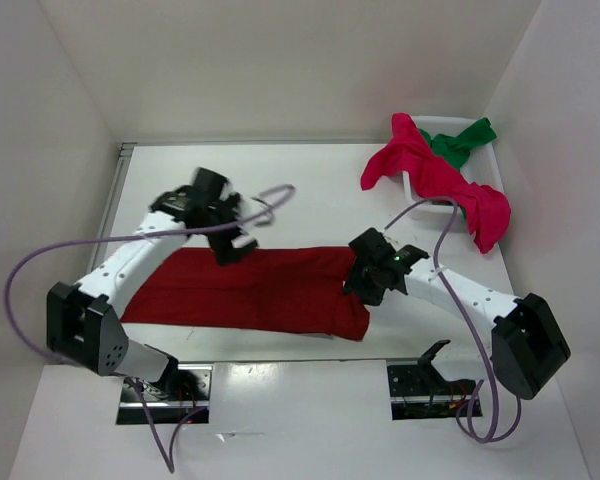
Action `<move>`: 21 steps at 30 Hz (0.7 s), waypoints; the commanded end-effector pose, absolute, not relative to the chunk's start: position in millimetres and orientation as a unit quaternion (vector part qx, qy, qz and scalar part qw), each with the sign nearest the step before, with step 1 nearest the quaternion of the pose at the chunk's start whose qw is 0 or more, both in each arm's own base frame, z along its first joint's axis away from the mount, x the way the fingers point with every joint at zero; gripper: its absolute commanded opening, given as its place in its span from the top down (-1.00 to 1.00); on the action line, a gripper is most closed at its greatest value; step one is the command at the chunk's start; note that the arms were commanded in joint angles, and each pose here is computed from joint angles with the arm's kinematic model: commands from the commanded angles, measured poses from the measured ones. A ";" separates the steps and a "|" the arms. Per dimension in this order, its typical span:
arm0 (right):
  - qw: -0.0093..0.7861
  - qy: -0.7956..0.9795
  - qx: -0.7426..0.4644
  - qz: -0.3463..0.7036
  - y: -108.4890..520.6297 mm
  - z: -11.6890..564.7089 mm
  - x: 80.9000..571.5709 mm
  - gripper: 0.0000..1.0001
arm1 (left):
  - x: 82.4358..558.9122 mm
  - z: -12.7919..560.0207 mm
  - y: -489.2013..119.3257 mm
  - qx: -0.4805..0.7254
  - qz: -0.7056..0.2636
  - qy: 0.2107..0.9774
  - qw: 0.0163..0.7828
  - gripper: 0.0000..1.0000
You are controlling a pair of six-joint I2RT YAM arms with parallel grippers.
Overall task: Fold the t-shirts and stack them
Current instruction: Fold the other side of the tshirt into a rectangle
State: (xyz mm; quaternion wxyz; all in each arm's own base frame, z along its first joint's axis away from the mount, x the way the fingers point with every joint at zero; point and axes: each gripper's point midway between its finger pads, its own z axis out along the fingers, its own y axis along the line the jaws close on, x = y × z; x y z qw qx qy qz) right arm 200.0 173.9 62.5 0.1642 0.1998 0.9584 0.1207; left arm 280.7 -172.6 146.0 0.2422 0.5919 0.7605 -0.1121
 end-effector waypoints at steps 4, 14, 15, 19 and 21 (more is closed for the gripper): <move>0.122 0.946 0.274 0.124 157.1 48.0 162.2 -0.10 | 329.3 108.8 13.7 0.425 0.115 0.866 0.238 -1.00; 0.121 0.941 0.293 0.122 152.8 42.4 155.0 -0.13 | 382.1 110.8 191.2 0.206 0.146 0.933 0.254 -1.00; 0.124 0.940 0.292 0.126 154.1 43.1 156.8 -0.15 | 372.7 95.8 186.1 0.221 0.133 0.936 0.239 -1.00; 0.108 0.936 0.305 0.137 158.7 32.1 152.4 -0.18 | 375.4 73.9 169.1 0.276 0.129 0.923 0.236 -1.00; 0.083 0.938 0.307 0.142 160.1 18.9 140.5 -0.20 | 380.6 64.5 175.8 0.273 0.135 0.926 0.224 -1.00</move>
